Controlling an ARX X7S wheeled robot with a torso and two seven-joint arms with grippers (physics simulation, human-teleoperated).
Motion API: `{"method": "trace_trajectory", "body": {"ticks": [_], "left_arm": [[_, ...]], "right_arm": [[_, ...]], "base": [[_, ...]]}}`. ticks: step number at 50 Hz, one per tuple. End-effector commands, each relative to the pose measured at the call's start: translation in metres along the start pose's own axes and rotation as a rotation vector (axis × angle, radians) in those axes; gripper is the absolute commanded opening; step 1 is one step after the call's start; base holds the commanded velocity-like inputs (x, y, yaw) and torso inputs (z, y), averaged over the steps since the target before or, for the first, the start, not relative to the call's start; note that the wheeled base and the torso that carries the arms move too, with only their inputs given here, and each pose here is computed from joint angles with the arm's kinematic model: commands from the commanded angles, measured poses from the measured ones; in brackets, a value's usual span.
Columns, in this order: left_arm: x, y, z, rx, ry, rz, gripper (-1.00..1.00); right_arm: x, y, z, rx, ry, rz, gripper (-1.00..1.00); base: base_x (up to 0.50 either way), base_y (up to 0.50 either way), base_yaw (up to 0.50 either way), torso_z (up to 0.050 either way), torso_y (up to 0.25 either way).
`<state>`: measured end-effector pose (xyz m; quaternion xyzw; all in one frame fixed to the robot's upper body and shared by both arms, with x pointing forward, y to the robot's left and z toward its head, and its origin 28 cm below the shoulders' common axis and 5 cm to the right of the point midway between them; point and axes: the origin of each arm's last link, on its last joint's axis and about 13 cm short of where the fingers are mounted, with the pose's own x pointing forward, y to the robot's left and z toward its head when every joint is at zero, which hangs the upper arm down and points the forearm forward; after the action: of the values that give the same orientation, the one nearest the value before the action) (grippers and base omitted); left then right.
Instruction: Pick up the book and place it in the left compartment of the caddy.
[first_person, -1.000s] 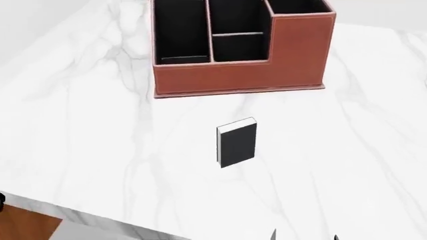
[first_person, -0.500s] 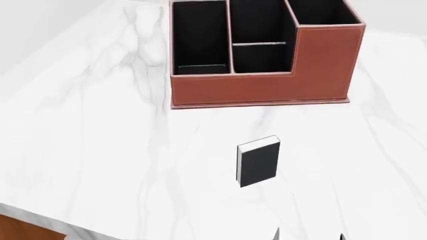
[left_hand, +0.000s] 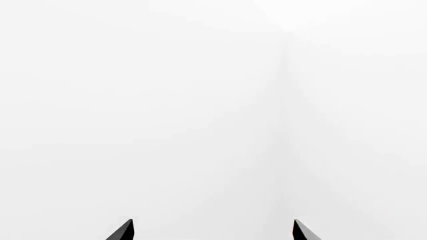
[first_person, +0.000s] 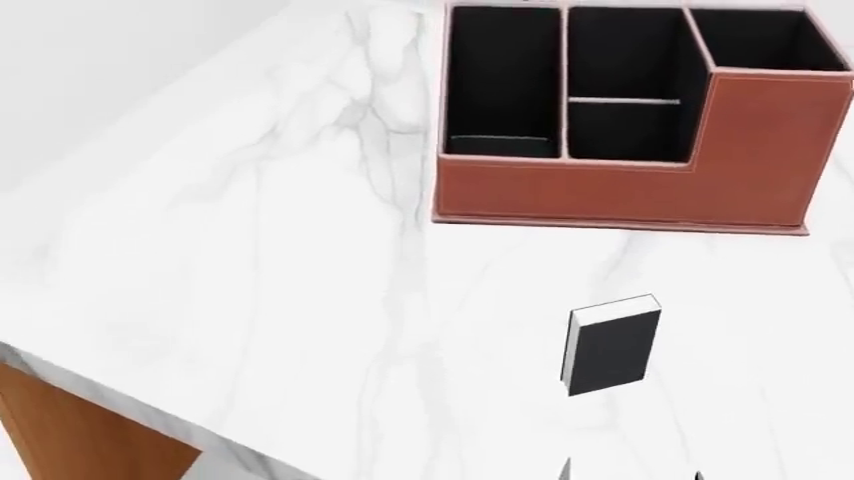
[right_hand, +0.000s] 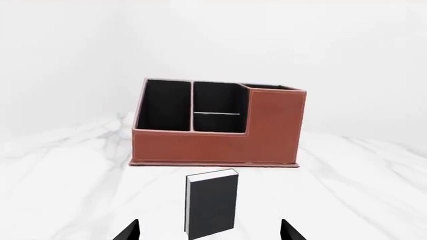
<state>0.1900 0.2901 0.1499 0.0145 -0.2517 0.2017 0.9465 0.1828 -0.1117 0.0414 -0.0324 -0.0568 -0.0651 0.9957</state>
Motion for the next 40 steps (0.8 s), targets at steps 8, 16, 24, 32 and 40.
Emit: {"method": "trace_trajectory", "body": {"ticks": [8, 16, 24, 32, 40], "left_arm": [[0.005, 0.0017, -0.0063, -0.001, 0.044, 0.017, 1.0], [0.0054, 0.0011, -0.006, -0.001, 0.042, 0.016, 1.0], [0.0061, 0.0008, -0.0066, 0.0, 0.045, 0.017, 1.0], [0.0061, 0.0011, -0.0063, -0.002, 0.045, 0.018, 1.0], [0.0063, 0.0015, -0.0061, -0.003, 0.046, 0.021, 1.0]], "right_arm": [[0.0034, -0.0004, -0.0023, -0.007, 0.006, -0.009, 1.0], [0.0007, -0.0026, 0.0018, 0.019, -0.021, -0.008, 1.0], [0.0012, -0.0038, 0.0018, 0.023, -0.018, -0.031, 1.0], [-0.0007, -0.0033, 0.0029, -0.016, -0.032, -0.036, 1.0], [-0.0005, -0.0021, 0.0026, -0.02, -0.029, -0.031, 1.0]], "base": [[-0.02, 0.05, 0.12, 0.0, 0.0], [0.35, 0.15, 0.0, 0.0, 0.0], [0.46, 0.2, 0.0, 0.0, 0.0], [-0.06, 0.13, 0.0, 0.0, 0.0], [-0.2, 0.46, 0.0, 0.0, 0.0]]}}
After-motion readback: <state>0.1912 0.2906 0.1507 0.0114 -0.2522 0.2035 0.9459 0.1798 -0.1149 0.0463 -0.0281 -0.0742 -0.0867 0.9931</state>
